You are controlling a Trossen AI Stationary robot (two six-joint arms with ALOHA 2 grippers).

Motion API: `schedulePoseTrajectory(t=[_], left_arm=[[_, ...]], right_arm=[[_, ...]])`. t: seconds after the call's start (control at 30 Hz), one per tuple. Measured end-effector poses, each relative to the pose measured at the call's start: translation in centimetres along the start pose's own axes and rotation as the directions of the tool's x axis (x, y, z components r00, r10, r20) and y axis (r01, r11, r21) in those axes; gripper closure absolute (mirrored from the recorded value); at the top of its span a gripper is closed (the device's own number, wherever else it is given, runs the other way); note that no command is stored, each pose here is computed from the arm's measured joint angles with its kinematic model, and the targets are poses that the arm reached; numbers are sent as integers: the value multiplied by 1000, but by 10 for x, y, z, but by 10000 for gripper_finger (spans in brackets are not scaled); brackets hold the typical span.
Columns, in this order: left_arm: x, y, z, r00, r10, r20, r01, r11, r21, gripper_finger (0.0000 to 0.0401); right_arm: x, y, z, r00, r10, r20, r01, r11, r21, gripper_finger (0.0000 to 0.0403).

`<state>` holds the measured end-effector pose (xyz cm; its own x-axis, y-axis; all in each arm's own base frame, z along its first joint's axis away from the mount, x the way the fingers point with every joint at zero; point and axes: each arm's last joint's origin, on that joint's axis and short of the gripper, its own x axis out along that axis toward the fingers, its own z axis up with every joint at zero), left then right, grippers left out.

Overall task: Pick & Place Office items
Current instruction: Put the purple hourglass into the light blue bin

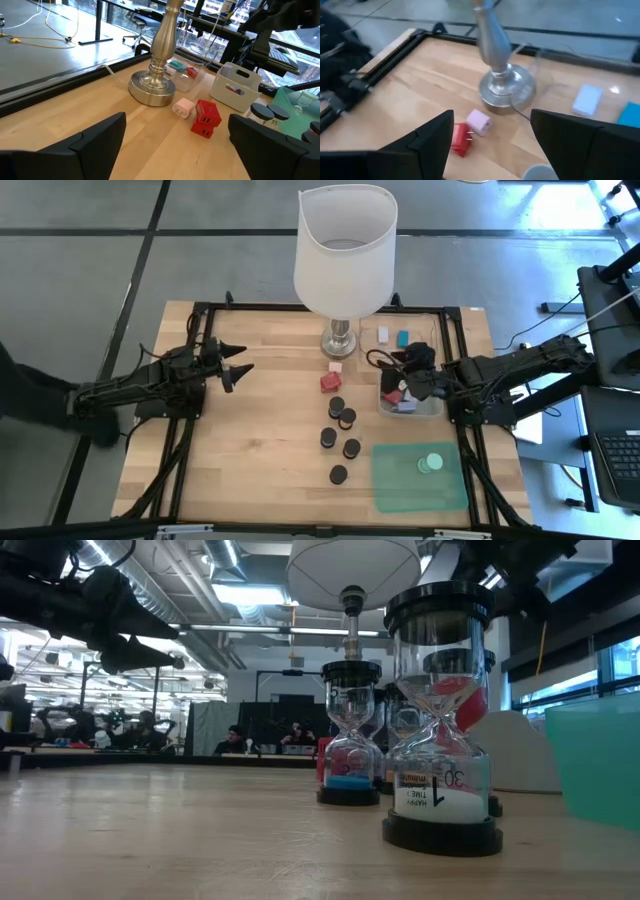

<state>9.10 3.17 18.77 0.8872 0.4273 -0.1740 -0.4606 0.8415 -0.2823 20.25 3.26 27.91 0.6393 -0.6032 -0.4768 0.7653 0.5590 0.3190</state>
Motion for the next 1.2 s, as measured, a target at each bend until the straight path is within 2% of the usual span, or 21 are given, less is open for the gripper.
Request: schedulePoseTrajectory(t=[0.07,0.37,0.53,0.67,0.87,0.93,1.03,1.2], left_arm=[[0,0,0,1000,0,0,0,1000,0,52],[0,0,0,1000,0,0,0,1000,0,54],[0,0,0,1000,0,0,0,1000,0,52],[0,0,0,1000,0,1,0,1000,0,53],[0,0,0,1000,0,0,0,1000,0,52],[0,0,0,1000,0,1,0,1000,0,52],[0,0,0,1000,0,1,0,1000,0,53],[0,0,0,1000,0,0,0,1000,0,52]], right_arm=[[0,4,2,999,33,16,-33,999,-17,136],[-5,27,22,964,211,162,-227,971,81,136],[-8,34,31,938,257,234,-295,945,144,136],[-8,34,31,935,274,223,-299,950,89,136],[-9,37,28,916,374,145,-387,918,82,136],[-8,36,29,921,356,158,-368,928,54,136],[-8,36,29,921,360,148,-358,933,-45,136],[-7,40,25,892,448,65,-407,857,-315,136]])
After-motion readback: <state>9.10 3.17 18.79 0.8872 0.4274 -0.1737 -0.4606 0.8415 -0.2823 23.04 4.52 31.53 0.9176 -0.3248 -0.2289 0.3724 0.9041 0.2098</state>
